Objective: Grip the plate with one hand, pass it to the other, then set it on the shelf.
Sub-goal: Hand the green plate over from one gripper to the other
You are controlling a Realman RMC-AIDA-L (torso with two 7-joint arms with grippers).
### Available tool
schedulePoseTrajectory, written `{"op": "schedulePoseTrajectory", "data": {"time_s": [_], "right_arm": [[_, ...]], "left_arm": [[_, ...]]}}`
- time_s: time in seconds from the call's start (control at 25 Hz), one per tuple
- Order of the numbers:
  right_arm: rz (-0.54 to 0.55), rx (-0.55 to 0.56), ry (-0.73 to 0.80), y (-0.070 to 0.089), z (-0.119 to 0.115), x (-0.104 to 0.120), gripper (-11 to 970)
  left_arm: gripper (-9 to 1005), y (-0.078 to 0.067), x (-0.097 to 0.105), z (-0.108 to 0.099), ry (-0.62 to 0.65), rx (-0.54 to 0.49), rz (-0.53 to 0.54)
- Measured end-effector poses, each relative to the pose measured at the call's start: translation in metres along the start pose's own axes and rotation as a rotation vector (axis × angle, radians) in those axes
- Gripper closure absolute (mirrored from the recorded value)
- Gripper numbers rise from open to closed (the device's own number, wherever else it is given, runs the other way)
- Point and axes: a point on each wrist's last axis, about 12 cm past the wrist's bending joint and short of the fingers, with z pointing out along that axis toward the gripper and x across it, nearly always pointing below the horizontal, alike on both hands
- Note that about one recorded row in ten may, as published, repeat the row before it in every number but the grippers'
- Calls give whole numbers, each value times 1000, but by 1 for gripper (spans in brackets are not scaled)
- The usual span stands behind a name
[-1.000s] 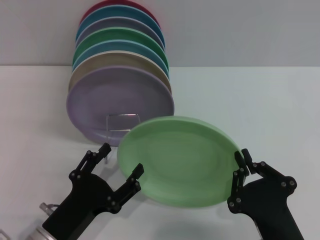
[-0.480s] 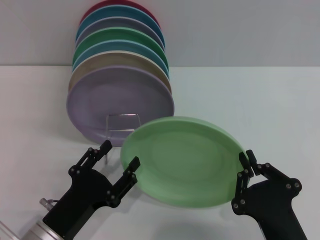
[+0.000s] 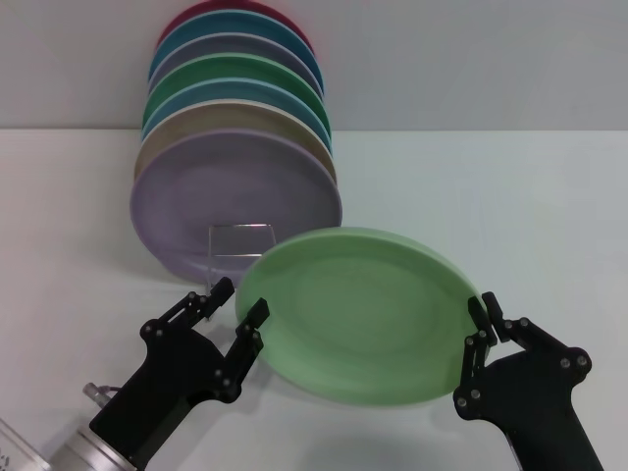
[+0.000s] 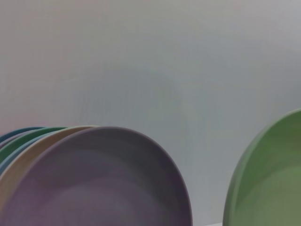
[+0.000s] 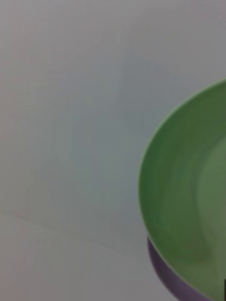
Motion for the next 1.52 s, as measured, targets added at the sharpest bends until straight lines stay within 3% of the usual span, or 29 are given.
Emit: {"op": "schedulePoseTrajectory", "data": {"time_s": [0.4, 0.88, 1.12, 1.52], "right_arm": [[0, -7, -4, 1, 1, 0, 938], [-3, -8, 0, 1, 1, 0, 939], [-3, -9, -2, 1, 1, 0, 939], [-3, -10, -3, 1, 1, 0, 938]], "left_arm": [[678, 1, 0, 3, 4, 6, 3], [685, 1, 0, 3, 5, 7, 0], [827, 2, 0, 4, 5, 8, 0], [847, 2, -1, 5, 4, 12, -1]]}}
